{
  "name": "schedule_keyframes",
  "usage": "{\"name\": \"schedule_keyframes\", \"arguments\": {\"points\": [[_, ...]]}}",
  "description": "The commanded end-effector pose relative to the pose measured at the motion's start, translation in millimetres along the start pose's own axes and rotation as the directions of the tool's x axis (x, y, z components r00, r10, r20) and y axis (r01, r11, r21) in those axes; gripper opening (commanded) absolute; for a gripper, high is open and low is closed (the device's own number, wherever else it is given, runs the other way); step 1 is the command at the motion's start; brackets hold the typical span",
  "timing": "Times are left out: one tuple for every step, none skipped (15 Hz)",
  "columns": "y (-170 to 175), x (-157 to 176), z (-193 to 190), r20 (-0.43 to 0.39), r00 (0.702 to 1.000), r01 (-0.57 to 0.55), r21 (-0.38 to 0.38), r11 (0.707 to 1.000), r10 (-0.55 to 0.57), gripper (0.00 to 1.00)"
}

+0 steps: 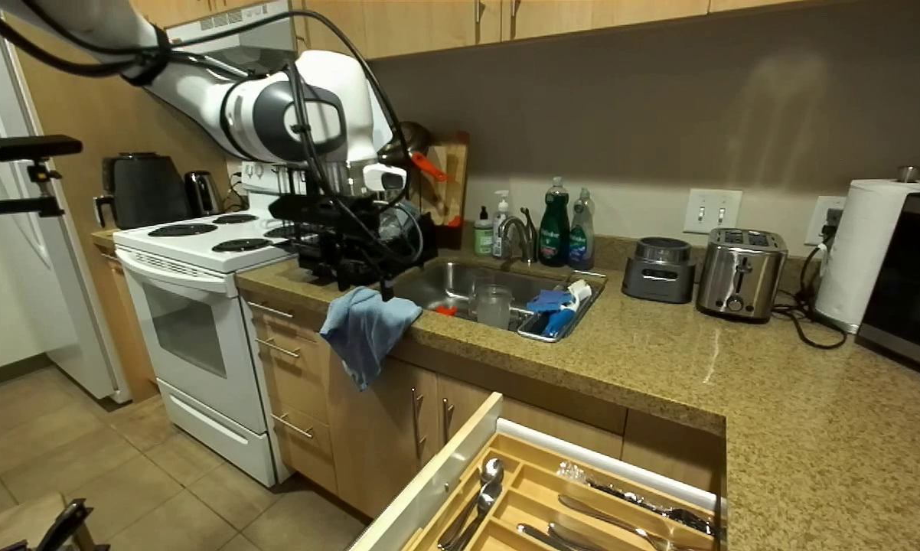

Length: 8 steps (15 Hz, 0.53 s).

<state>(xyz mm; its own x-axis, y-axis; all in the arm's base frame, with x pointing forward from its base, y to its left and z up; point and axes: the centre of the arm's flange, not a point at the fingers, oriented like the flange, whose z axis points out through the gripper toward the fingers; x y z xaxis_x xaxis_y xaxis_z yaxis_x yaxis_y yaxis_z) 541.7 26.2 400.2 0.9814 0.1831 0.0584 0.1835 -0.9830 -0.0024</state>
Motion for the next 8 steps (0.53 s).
{"name": "schedule_keyframes", "arguments": {"points": [[13,38,27,0.019,0.999,-0.048,-0.033,0.998,0.048,1.00],[17,44,35,0.027,0.998,-0.056,-0.039,0.998,0.057,1.00],[21,49,42,0.034,0.998,-0.059,-0.048,0.997,0.061,1.00],[25,53,52,0.044,0.997,-0.056,-0.061,0.997,0.059,1.00],[29,56,60,0.055,0.997,-0.044,-0.067,0.997,0.048,1.00],[33,59,70,0.070,0.997,-0.025,-0.073,0.997,0.030,1.00],[37,60,78,0.082,0.996,-0.016,-0.081,0.997,0.022,1.00],[40,60,88,0.098,0.995,-0.003,-0.085,0.996,0.011,1.00]]}}
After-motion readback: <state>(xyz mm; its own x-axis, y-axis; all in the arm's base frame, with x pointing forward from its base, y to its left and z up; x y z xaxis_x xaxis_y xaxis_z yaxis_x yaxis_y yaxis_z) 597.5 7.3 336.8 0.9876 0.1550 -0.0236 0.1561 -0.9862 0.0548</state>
